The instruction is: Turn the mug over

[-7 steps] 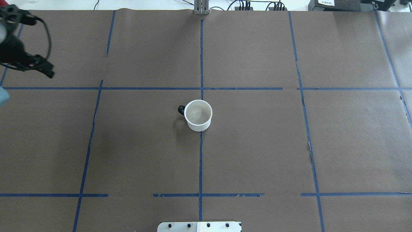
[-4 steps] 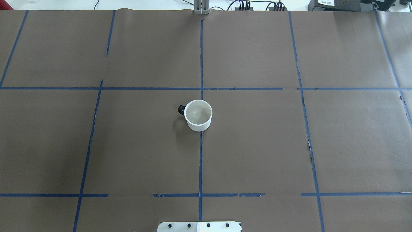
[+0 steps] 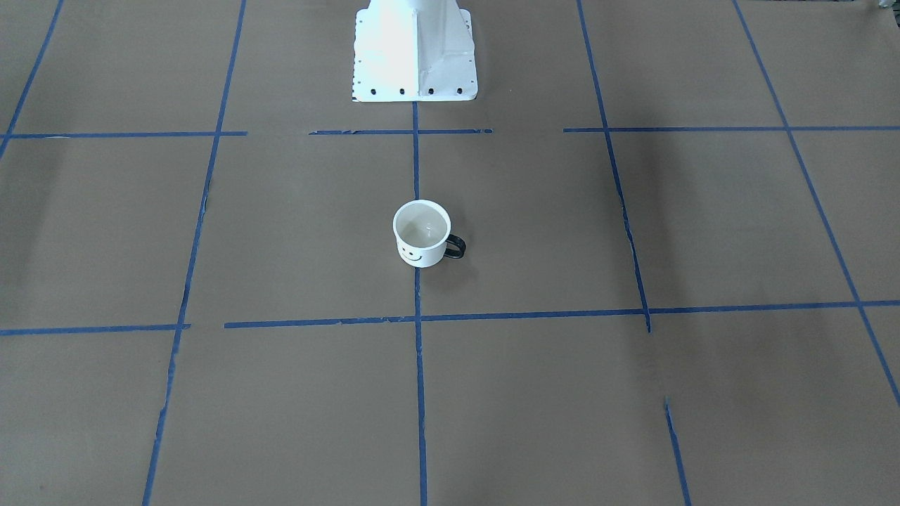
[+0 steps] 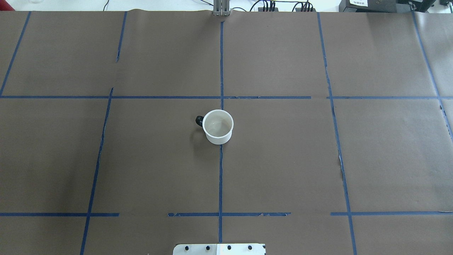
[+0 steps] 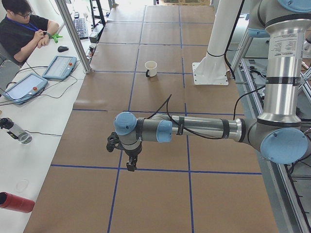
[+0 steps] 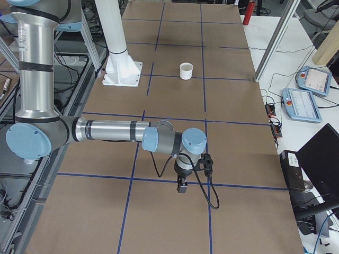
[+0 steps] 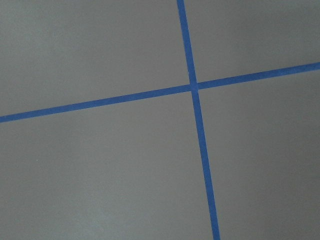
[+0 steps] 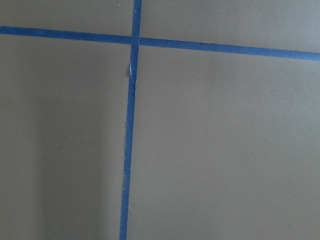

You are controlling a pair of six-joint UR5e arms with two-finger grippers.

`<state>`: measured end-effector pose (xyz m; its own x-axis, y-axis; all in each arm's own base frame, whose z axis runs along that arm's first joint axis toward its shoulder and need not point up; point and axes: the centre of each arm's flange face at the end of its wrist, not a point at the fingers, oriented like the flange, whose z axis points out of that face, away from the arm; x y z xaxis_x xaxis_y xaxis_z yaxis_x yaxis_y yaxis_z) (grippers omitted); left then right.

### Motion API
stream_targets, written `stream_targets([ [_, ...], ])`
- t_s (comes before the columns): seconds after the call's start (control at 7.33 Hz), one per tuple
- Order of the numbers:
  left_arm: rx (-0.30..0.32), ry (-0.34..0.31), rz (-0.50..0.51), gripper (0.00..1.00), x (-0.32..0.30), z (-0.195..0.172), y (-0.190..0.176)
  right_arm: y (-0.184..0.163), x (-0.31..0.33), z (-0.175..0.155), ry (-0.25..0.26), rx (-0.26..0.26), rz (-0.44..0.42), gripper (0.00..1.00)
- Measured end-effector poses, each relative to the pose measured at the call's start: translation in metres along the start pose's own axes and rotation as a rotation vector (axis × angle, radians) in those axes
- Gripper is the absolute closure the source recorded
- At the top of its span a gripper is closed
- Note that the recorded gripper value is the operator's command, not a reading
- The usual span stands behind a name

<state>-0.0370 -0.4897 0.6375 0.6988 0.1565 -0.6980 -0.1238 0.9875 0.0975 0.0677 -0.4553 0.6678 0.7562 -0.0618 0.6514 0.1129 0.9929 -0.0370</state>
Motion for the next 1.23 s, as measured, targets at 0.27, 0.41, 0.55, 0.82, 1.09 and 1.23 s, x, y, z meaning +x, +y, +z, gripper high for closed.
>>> stream_targets([
  [0.27,0.003,-0.002,0.0,0.0,0.0013,-0.0013,-0.0023,0.0,-0.0001,0.0001,0.0,0.0,0.0,0.0],
  [0.41,0.002,-0.005,-0.002,0.0,0.0008,-0.001,-0.0019,0.0,-0.0001,0.0001,0.0,0.0,0.0,0.0],
  [0.55,0.002,-0.007,-0.003,0.0,0.0002,-0.0009,-0.0017,0.0,-0.0001,0.0001,0.0,0.0,0.0,0.0],
  [0.82,0.004,-0.007,-0.002,0.0,-0.0001,-0.0019,-0.0025,0.0,-0.0001,0.0001,0.0,0.0,0.0,0.0],
  [1.09,0.008,-0.007,-0.001,0.0,0.0002,-0.0039,-0.003,0.0,-0.0001,0.0001,0.0,0.0,0.0,0.0],
  [1.23,0.01,-0.007,-0.001,0.0,-0.0001,-0.0046,-0.0029,0.0,-0.0001,0.0001,0.0,0.0,0.0,0.0],
])
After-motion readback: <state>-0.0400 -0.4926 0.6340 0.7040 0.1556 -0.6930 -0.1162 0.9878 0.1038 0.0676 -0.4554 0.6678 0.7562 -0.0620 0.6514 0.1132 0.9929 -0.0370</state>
